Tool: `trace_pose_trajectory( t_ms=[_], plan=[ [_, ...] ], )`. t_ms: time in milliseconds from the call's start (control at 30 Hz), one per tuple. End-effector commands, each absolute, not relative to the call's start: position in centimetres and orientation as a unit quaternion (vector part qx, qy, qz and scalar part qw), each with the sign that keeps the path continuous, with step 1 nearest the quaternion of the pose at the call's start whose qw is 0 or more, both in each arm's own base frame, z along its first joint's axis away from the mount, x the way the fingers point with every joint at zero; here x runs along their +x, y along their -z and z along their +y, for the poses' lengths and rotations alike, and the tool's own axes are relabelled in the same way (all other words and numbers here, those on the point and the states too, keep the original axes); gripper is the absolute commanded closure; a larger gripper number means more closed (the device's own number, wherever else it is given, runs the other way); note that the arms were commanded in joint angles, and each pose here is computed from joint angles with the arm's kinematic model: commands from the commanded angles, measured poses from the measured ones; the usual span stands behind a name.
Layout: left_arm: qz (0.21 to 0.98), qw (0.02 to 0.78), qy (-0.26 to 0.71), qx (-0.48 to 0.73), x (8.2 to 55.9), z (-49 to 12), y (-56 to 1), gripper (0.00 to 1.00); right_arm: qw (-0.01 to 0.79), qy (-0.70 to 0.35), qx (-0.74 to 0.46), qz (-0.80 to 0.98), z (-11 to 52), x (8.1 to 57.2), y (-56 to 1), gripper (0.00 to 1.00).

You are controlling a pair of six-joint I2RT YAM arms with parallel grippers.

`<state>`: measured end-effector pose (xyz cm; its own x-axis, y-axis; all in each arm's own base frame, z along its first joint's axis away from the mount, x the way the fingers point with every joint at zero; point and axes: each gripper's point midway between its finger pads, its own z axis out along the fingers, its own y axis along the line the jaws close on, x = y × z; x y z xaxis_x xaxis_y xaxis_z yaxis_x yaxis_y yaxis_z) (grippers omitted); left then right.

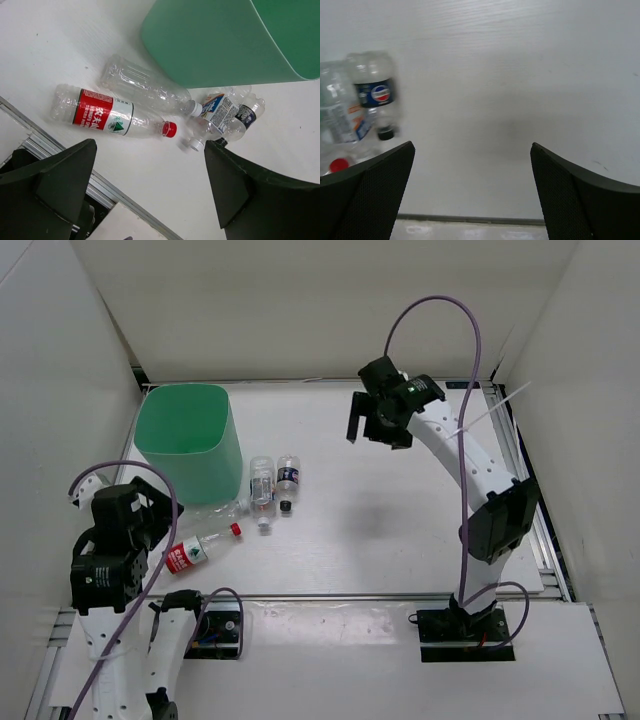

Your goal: Put the plastic bottles in the bin

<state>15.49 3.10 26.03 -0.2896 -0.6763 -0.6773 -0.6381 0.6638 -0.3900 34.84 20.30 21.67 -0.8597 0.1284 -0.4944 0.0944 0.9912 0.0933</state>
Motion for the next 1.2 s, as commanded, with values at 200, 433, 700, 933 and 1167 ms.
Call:
trace_pose_trajectory(
  t_ms=[200,433,700,933,1167],
  plan=[
    [0.811,0.431,-0.003,-0.396,15.4,3.7,-24.9,0.00,0.193,-0.288,-0.099,0.933,30.9,36.3,-22.6,0.00],
    [0.825,0.429,0.004,-0.369,16.2,3.2,-26.8,0.00,0.128,-0.370,-0.122,0.912,35.9,38.1,-18.1,0.00],
    [0.833,0.415,-0.003,-0.365,16.6,3.3,-26.9,0.00,0.069,-0.391,-0.097,0.913,38.4,39.8,-12.1,0.00],
    [0.829,0.404,-0.002,-0.385,16.8,3.3,-26.6,0.00,0.024,-0.410,-0.110,0.905,41.1,38.0,-8.8,0.00],
    [0.831,0.394,-0.014,-0.393,16.8,3.6,-26.2,0.00,-0.007,-0.431,-0.103,0.896,43.1,37.6,-7.1,0.00]
  ],
)
